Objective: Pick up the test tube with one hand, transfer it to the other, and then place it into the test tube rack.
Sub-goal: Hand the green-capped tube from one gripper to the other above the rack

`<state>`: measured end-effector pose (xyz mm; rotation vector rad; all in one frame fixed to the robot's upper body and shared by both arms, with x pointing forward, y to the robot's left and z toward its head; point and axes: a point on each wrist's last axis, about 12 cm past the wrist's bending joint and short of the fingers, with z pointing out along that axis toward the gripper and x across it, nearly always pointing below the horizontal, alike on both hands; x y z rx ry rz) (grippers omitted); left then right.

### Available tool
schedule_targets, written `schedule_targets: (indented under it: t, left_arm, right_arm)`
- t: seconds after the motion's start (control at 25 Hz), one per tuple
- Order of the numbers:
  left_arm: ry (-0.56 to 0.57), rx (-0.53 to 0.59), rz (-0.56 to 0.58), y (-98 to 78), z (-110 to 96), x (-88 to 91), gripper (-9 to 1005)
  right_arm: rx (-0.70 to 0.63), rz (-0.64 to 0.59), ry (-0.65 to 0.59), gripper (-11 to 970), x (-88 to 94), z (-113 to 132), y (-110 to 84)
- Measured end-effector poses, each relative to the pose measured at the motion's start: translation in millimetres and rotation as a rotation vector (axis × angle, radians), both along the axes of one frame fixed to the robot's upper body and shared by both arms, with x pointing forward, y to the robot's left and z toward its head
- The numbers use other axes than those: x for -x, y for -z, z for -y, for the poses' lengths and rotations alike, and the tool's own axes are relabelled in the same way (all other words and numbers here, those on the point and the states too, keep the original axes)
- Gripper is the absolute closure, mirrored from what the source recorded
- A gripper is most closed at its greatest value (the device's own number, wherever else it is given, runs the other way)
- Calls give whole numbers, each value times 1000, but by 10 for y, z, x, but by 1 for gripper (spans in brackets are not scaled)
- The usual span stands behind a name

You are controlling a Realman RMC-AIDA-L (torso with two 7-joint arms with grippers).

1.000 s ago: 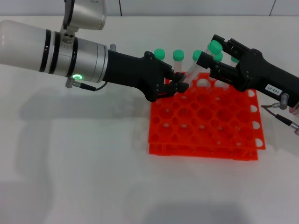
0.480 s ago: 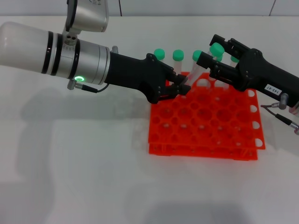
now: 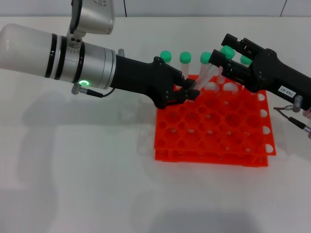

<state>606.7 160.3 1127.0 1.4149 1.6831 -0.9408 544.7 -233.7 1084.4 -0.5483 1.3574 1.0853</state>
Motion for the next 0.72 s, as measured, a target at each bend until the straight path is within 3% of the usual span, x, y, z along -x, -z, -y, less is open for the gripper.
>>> schedule_targets:
  t: [0.24, 0.36, 0.56, 0.72]
  left_arm:
    - [1, 1, -1, 1, 4, 3, 805]
    - [2, 2, -2, 5, 13, 7, 805]
    - [4, 4, -3, 9, 23, 13, 804]
    - [4, 4, -3, 13, 29, 15, 804]
  right_arm:
    - [1, -2, 0, 216, 0, -1, 3]
    - [1, -1, 2, 433, -2, 1, 3]
    - [3, -1, -1, 634, -1, -3, 4]
    - [2, -1, -1, 683, 1, -2, 3]
